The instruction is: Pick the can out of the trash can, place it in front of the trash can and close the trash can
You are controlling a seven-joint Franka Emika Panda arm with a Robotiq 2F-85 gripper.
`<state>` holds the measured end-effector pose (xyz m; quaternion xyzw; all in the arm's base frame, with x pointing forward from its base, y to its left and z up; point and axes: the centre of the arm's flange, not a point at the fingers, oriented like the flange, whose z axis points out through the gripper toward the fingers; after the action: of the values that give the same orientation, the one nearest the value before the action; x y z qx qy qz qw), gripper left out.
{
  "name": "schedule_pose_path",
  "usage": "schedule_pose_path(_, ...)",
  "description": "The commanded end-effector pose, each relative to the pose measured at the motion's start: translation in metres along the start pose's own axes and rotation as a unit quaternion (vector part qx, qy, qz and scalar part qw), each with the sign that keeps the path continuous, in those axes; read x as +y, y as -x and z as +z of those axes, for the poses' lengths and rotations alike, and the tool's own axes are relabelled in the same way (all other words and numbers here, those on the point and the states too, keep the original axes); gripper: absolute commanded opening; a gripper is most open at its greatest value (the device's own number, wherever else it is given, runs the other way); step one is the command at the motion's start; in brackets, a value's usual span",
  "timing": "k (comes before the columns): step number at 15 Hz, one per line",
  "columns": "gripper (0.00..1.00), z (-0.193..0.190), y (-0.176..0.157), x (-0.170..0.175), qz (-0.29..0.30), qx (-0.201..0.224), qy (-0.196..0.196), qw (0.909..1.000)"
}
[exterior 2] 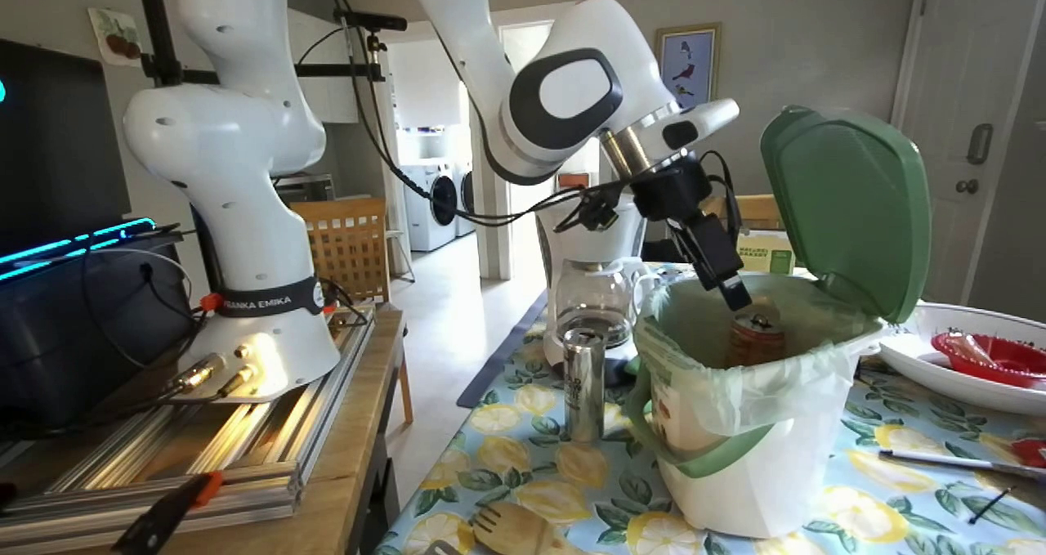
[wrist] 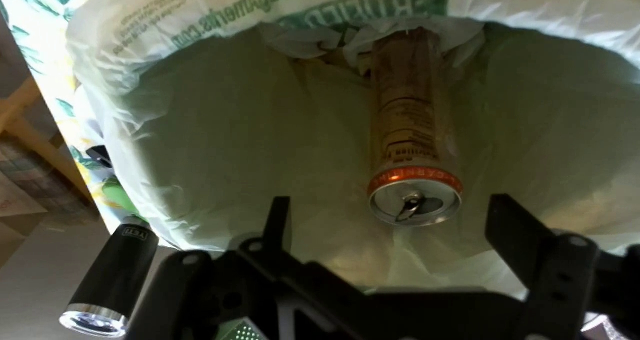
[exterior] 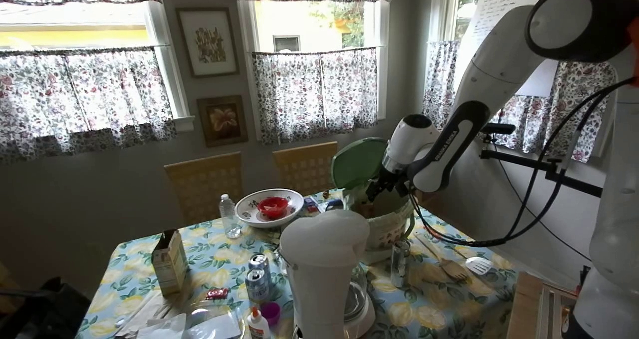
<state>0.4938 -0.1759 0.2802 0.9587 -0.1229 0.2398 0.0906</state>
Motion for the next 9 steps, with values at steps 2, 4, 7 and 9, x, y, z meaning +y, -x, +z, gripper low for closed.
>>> schedule_pose_path(2,1.0,0.03,-0.011,-0.011,-0.026,0.006,-0.01,0.9996)
schedule_pose_path(4,1.0,0.036,-0.014,-0.017,-0.032,0.001,-0.014,0.9994)
schedule_pose_path(7,1.0,0.046,-0.019,-0.025,-0.051,0.008,-0.014,0.9986)
schedule_pose_path(9,1.0,0.049,-0.023,-0.028,-0.06,0.011,-0.014,0.998)
